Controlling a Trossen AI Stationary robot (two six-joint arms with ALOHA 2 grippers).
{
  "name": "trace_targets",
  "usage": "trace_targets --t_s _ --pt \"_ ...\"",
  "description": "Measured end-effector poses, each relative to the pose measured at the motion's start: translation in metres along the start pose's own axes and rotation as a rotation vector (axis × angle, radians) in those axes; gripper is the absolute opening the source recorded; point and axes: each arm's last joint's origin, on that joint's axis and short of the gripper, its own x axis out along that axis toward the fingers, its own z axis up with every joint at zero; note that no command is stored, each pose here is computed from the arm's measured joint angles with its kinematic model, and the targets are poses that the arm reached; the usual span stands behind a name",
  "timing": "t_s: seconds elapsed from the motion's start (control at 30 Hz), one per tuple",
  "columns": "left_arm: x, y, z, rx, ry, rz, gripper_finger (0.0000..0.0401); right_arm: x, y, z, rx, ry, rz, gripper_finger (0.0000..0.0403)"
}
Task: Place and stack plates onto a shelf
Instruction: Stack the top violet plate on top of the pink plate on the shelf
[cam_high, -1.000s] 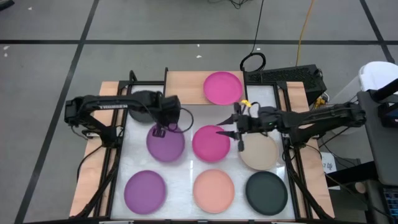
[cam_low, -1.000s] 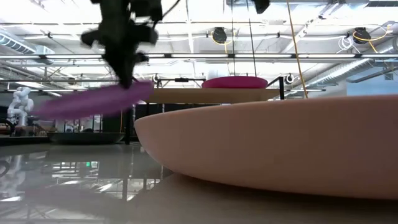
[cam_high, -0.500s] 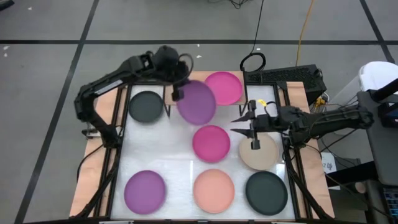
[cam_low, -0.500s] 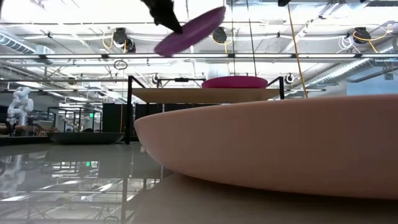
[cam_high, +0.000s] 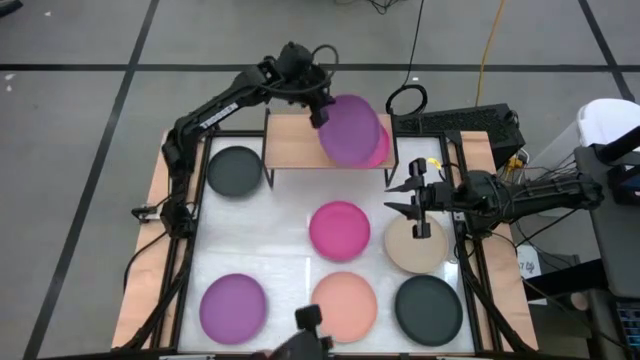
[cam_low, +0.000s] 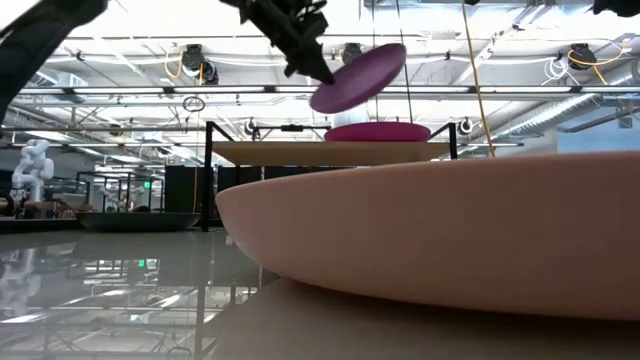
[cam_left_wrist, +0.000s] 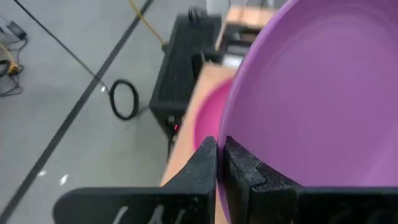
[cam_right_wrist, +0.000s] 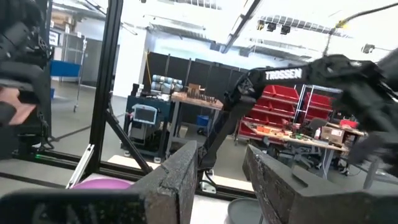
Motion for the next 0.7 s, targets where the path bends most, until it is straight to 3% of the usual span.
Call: trace_targets --t_s 0.23,0.43,0.7 --pt "0.024 0.021 -0.011 -0.137 -0.033 -0.106 0.0011 0.0 0.0 0.0 0.003 0.001 0.001 0.0125" --pt "0.025 0.02 -0.013 -0.156 -0.013 -0.107 0.004 0.0 0.0 0.0 0.002 0.0 0.0 0.0125" --pt "0.027 0.019 -0.012 -0.159 -0.028 -0.104 0.0047 0.0 0.0 0.0 0.003 -0.006 -0.001 0.0125"
